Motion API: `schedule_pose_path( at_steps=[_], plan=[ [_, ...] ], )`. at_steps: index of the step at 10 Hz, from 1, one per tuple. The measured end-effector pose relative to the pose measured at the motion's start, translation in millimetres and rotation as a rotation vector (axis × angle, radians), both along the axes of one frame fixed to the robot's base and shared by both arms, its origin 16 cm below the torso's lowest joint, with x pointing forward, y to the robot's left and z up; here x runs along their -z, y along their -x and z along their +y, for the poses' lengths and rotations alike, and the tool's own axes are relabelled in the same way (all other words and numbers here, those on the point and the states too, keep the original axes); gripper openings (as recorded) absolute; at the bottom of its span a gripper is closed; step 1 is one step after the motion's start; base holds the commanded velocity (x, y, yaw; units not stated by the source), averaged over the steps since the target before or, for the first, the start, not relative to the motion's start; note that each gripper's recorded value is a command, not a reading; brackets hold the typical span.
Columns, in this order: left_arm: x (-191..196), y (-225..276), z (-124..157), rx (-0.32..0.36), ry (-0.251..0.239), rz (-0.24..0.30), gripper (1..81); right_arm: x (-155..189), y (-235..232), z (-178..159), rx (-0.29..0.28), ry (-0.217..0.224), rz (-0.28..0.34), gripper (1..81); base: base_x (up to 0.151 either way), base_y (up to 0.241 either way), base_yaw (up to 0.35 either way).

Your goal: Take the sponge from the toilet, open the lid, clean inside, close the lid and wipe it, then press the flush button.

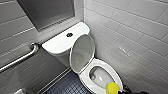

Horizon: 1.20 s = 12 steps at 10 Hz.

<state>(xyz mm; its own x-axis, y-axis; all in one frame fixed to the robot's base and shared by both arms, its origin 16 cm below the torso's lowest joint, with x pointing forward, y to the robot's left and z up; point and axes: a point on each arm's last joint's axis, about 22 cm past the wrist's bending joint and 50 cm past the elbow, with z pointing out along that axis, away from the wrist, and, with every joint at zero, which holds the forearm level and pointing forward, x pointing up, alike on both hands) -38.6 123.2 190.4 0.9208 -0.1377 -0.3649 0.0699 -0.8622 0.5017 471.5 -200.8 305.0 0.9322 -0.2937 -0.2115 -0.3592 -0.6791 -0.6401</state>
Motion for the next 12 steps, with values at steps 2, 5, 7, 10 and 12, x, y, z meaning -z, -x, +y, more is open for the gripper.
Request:
schedule_pose_path(
  at_steps=[2,5,7,10,12],
  plan=[
    [0,0,0,0.0,0.0,-0.001,81.1,4,35,-32,0.028,0.03,0.04,1.0,0.0,0.0,0.0],
    [0,-1,0,0.0,0.002,-0.005,81.1,7,77,-92,0.041,0.123,0.103,1.0,0.0,0.0,0.0],
    [0,-4,0,-0.002,0.006,-0.008,81.1,13,124,-132,0.051,0.194,0.183,1.0,0.0,0.0,0.0],
    [-2,-29,2,-0.019,0.043,-0.036,81.1,22,216,-169,0.028,0.266,0.296,1.0,0.0,0.0,0.0],
    [-5,-52,3,-0.034,0.074,-0.062,81.1,31,283,-195,0.023,0.314,0.353,1.0,0.0,0.0,0.0]
  ],
)
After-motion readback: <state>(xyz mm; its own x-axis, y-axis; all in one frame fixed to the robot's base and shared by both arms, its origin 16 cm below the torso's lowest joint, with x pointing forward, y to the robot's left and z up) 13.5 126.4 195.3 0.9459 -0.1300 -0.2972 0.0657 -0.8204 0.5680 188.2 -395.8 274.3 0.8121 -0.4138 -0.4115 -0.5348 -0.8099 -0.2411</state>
